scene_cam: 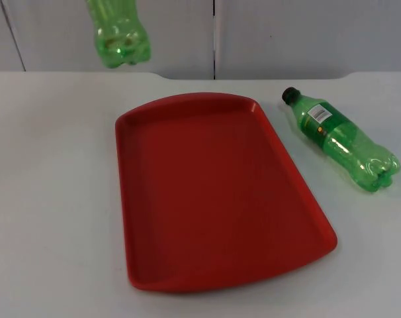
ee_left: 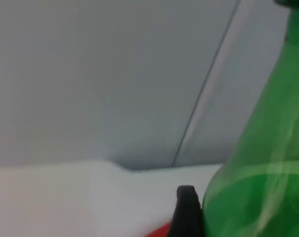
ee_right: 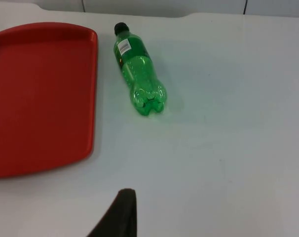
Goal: Place the bottle upright on the tray.
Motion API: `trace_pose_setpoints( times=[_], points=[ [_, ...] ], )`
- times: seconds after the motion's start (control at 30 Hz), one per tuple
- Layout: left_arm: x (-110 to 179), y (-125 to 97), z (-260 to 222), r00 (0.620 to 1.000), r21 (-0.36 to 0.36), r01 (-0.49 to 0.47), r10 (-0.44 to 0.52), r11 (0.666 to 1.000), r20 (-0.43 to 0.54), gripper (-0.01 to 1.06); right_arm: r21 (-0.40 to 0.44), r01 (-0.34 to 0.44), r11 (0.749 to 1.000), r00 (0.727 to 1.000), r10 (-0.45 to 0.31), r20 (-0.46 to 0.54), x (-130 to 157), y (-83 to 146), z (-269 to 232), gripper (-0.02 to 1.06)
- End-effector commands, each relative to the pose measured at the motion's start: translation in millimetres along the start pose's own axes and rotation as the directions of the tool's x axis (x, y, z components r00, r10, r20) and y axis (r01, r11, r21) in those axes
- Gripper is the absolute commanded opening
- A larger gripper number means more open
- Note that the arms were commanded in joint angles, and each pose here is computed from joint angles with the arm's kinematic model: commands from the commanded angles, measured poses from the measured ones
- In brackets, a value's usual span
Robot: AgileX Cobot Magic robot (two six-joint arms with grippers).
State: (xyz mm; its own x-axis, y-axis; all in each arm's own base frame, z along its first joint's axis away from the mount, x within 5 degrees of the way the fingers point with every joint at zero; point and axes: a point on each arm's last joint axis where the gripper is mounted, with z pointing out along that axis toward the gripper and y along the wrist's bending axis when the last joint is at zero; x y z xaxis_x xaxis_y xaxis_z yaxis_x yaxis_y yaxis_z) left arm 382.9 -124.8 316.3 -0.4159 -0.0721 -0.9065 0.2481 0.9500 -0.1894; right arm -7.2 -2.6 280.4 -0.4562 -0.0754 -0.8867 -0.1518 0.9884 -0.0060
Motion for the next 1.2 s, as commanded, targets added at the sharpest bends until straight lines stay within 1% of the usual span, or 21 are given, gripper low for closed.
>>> trace_pose_setpoints(
  times=[0.0, 0.07, 0.17, 0.2, 0.3, 0.37, 0.43, 0.47, 0.5, 0.57, 0.6, 0.63, 0.7, 0.83, 0.9, 0.97, 1.1, 1.17],
  points=[
    [-4, -7, 2, 0.997, 0.015, -0.017, 0.015, 1.000, 0.080, 0.00, 0.012, -0.001, 1.000, 1.000, 0.000, 0.004, 0, 0, 0, 1.05],
    [-5, -15, 8, 0.987, 0.026, -0.054, 0.050, 0.998, 0.155, 0.00, 0.012, -0.001, 1.000, 1.000, 0.000, 0.004, 0, 0, 0, 1.05],
    [-2, -17, 11, 0.981, 0.028, -0.074, 0.068, 0.997, 0.182, 0.00, 0.012, -0.001, 1.000, 1.000, 0.000, 0.004, 0, 0, 0, 1.05],
    [1, -17, 16, 0.974, 0.023, -0.085, 0.078, 0.996, 0.214, 0.00, 0.012, -0.001, 1.000, 1.000, 0.000, 0.004, 0, 0, 0, 1.05],
    [10, -14, 25, 0.968, 0.016, -0.104, 0.097, 0.994, 0.232, 0.00, 0.012, -0.001, 1.000, 1.000, 0.000, 0.004, 0, 0, 0, 1.05],
    [16, -14, 31, 0.949, 0.016, -0.144, 0.134, 0.989, 0.286, 0.00, 0.012, -0.001, 1.000, 1.000, 0.000, 0.004, 0, 0, 0, 1.05],
    [22, -13, 36, 0.944, 0.020, -0.154, 0.141, 0.988, 0.299, 0.00, 0.012, -0.001, 1.000, 1.000, 0.000, 0.004, 0, 0, 0, 1.05],
    [26, -13, 38, 0.935, 0.027, -0.162, 0.144, 0.986, 0.323, 0.00, 0.012, -0.001, 1.000, 1.000, 0.000, 0.004, 0, 0, 0, 1.05],
    [33, -13, 42, 0.919, 0.036, -0.189, 0.164, 0.981, 0.359, 0.00, 0.012, -0.001, 1.000, 1.000, 0.000, 0.004, 0, 0, 0, 1.05],
    [46, -14, 51, 0.909, 0.053, -0.235, 0.200, 0.971, 0.366, 0.00, 0.012, -0.001, 1.000, 1.000, 0.000, 0.004, 0, 0, 0, 1.05],
    [46, -14, 51, 0.909, 0.053, -0.235, 0.200, 0.971, 0.366, 0.00, 0.012, -0.001, 1.000, 1.000, 0.000, 0.004, 0, 0, 0, 1.05],
    [51, -15, 54, 0.906, 0.071, -0.249, 0.206, 0.966, 0.370, 0.00, 0.012, -0.001, 1.000, 1.000, 0.000, 0.004, 0, 0, 0, 1.05],
    [64, -15, 65, 0.912, 0.104, -0.244, 0.191, 0.964, 0.363, 0.00, 0.012, -0.001, 1.000, 1.000, 0.000, 0.004, 0, 0, 0, 1.05],
    [81, -13, 79, 0.911, 0.119, -0.254, 0.196, 0.960, 0.363, 0.00, 0.012, 0.001, 1.000, 1.000, -0.001, 0.004, 0, 0, 0, 1.05],
    [92, -13, 86, 0.897, 0.132, -0.285, 0.216, 0.949, 0.385, 0.00, 0.012, 0.001, 1.000, 1.000, -0.001, 0.004, 0, 0, 0, 1.05],
    [97, -13, 90, 0.895, 0.137, -0.286, 0.213, 0.948, 0.392, 0.00, 0.012, 0.001, 1.000, 1.000, -0.001, 0.004, 0, 0, 0, 1.05],
    [120, -13, 102, 0.891, 0.174, -0.345, 0.263, 0.923, 0.371, 0.00, 0.012, 0.001, 1.000, 1.000, -0.001, 0.004, 0, 0, 0, 1.05],
    [123, -14, 103, 0.885, 0.183, -0.357, 0.270, 0.916, 0.379, 0.00, 0.012, 0.001, 1.000, 1.000, -0.001, 0.004, 0, 0, 0, 1.05]
  ],
)
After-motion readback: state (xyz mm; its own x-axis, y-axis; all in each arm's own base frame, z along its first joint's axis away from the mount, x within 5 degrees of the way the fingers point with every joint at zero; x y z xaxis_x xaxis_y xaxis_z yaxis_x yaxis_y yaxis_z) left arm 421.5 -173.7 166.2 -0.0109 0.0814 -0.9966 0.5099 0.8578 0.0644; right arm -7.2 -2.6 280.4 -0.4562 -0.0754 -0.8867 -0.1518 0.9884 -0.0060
